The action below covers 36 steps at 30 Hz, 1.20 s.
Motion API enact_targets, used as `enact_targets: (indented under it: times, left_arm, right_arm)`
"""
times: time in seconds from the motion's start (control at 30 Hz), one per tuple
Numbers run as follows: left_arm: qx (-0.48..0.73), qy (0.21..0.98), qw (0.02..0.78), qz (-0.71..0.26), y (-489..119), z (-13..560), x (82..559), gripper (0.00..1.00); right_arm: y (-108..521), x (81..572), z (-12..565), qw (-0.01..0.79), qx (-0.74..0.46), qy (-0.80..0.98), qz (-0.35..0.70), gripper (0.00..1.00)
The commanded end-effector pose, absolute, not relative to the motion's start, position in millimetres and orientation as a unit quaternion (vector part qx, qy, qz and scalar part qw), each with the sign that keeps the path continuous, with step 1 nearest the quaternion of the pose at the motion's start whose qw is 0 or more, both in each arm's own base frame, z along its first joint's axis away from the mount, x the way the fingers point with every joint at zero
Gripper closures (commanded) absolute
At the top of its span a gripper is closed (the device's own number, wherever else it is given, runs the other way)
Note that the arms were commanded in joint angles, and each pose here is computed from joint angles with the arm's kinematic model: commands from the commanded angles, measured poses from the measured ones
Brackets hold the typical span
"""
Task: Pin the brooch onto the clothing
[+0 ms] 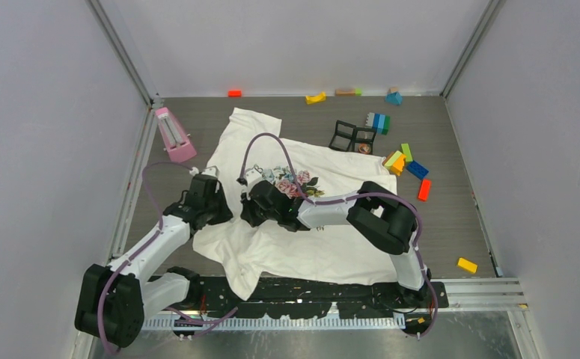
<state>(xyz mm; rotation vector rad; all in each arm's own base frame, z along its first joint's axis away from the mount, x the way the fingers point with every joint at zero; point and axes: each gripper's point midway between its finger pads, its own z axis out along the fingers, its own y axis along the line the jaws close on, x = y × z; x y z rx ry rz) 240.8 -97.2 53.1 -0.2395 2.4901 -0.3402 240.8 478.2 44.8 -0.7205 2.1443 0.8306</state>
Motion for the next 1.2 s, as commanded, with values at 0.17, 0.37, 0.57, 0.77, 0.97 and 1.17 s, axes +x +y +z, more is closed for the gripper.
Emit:
enact_targets:
  times: [0.17, 0.37, 0.57, 0.77, 0.97, 1.17]
  left_arm:
    - [-0.064, 0.941, 0.313, -0.11, -102, 73, 247, 1.0]
    - [-0.051, 0.949, 0.297, -0.095, -104, 68, 244, 1.0]
    - [-0.049, 0.95, 0.294, -0.093, -106, 65, 247, 1.0]
    - [-0.053, 0.945, 0.306, -0.105, -112, 69, 257, 1.0]
    - [-0.054, 0.944, 0.309, -0.106, -114, 70, 260, 1.0]
    - [-0.057, 0.944, 0.308, -0.106, -114, 68, 260, 1.0]
  right_arm:
    - [487, 246, 93, 0.4, -0.264, 0.801, 0.358, 0.99]
    - [485, 247, 95, 0.405, -0.262, 0.8, 0.356, 0.99]
    - [485, 245, 97, 0.403, -0.267, 0.797, 0.362, 0.99]
    - [485, 240, 94, 0.396, -0.278, 0.795, 0.367, 0.99]
    - [487, 231, 90, 0.381, -0.293, 0.791, 0.379, 0.99]
    - [489, 225, 87, 0.37, -0.306, 0.787, 0.389, 0.99]
